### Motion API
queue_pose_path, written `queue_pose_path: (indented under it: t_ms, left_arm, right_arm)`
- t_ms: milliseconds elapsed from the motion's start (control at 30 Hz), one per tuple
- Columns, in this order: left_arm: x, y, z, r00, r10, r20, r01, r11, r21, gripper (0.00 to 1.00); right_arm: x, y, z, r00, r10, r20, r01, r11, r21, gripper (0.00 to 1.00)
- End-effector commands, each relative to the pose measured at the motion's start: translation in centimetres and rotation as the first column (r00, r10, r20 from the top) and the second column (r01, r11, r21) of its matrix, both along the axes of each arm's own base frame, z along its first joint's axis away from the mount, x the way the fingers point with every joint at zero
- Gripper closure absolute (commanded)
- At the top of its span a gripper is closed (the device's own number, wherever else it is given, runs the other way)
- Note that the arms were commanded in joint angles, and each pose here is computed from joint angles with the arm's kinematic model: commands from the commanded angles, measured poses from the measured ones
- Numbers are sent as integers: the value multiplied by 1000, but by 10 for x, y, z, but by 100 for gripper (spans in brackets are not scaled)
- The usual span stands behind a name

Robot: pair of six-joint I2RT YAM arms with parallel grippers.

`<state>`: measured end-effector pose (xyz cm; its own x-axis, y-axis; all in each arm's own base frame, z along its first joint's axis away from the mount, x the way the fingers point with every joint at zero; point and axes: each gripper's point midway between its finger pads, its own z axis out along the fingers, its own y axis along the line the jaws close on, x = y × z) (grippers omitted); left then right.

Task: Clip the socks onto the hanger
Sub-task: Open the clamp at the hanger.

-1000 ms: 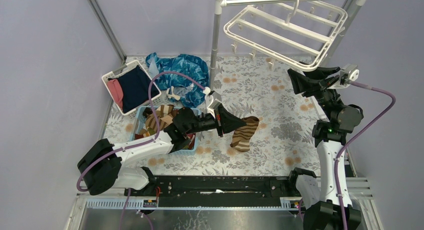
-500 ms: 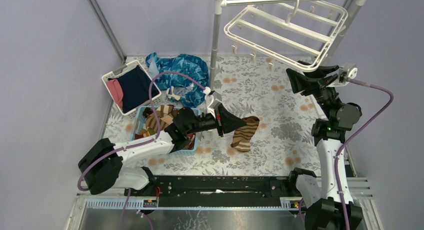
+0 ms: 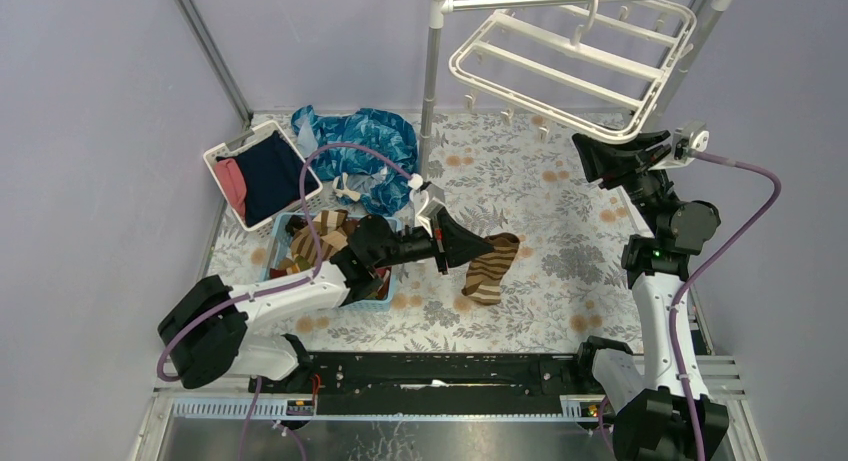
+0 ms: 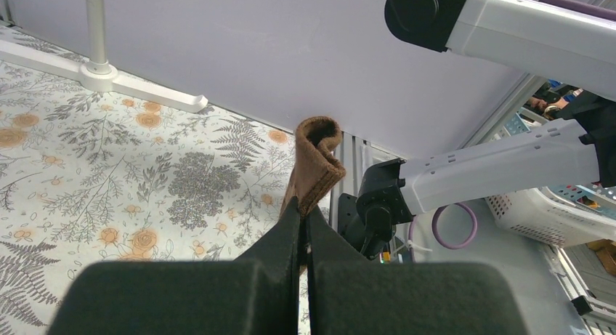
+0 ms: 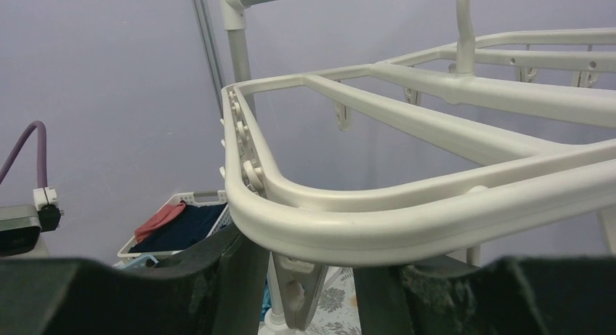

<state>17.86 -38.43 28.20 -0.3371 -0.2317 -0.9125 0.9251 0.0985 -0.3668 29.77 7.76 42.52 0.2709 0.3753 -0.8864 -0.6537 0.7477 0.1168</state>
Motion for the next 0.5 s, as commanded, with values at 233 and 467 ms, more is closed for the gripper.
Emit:
queue_pose_path:
  t_ms: [233, 467]
  left_arm:
    - [7, -11, 34, 999, -6, 48, 8, 998, -55, 100]
    - [7, -17, 43, 998, -36, 57, 40, 997, -72, 100]
  right_arm:
    - [-22, 14, 34, 992, 71, 100, -68, 997, -34, 65]
    - [-25, 16, 36, 993, 88, 83, -85, 996, -35, 51]
